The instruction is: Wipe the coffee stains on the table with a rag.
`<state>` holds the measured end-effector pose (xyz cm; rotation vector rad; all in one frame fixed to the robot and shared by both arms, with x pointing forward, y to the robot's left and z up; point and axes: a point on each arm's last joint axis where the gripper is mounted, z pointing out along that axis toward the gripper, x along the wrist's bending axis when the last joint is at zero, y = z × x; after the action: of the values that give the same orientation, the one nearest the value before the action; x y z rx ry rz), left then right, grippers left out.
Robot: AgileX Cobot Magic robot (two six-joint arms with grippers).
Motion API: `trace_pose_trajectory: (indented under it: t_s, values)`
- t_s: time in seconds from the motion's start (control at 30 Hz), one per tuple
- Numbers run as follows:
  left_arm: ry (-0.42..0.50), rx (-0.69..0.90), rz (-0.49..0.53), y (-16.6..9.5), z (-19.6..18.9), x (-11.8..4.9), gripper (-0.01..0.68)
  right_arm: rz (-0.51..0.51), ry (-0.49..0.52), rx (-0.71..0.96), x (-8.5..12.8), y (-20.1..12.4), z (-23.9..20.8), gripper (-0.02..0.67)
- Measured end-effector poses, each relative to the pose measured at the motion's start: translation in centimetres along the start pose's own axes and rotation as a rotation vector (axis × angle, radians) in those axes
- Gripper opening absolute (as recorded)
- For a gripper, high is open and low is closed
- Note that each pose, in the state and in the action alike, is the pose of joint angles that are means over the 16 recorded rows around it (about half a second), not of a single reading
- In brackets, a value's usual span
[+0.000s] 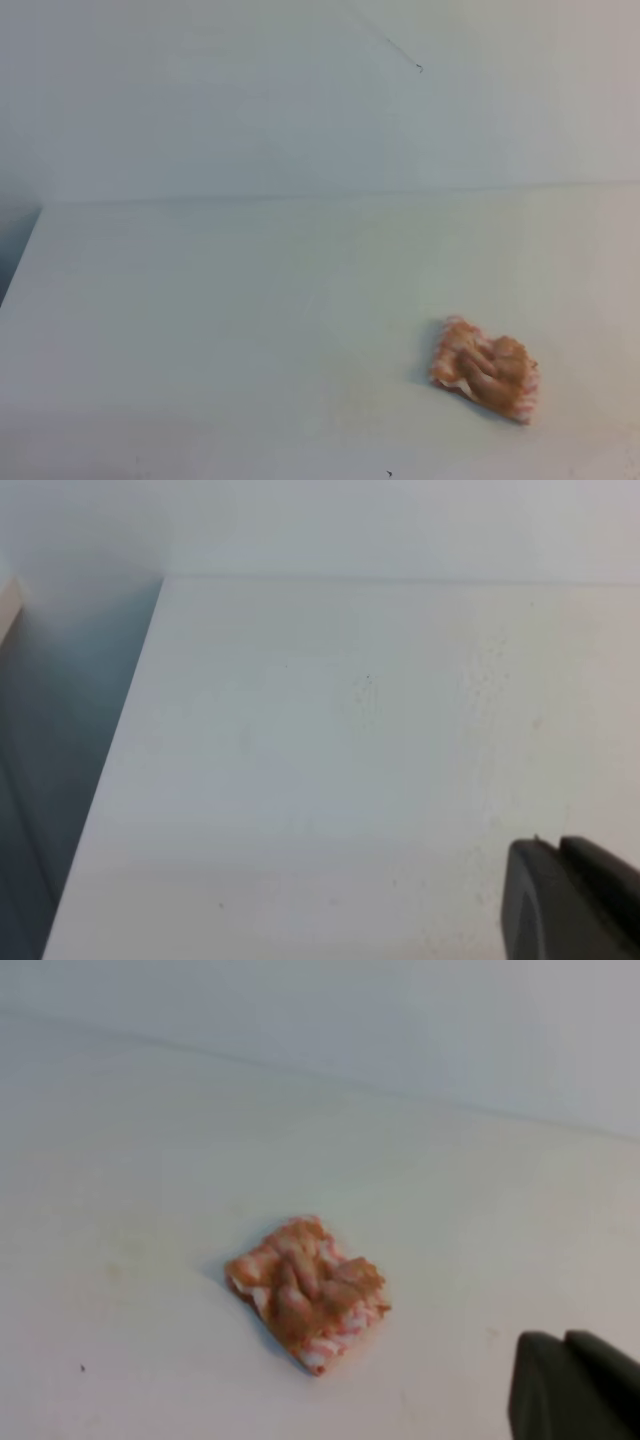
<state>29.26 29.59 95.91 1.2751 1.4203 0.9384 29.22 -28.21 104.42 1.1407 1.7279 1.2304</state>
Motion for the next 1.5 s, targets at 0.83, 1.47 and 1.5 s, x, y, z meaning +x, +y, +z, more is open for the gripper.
trace_pose_trajectory:
  t_s: [0.83,1.47,1.5]
  values:
    - [0.000,0.000,0.000,0.0,0.0,0.0,-0.001,0.093,-0.357,-0.175,-1.3,-0.9,-2.1,0.000]
    - [0.000,0.000,0.000,0.0,0.0,0.0,-0.001,0.072,-0.369,-0.099,-1.4,-7.9,1.8,0.000]
    - [0.000,0.000,0.000,0.0,0.0,0.0,-0.001,0.075,-0.370,-0.085,-1.4,-8.1,1.8,0.000]
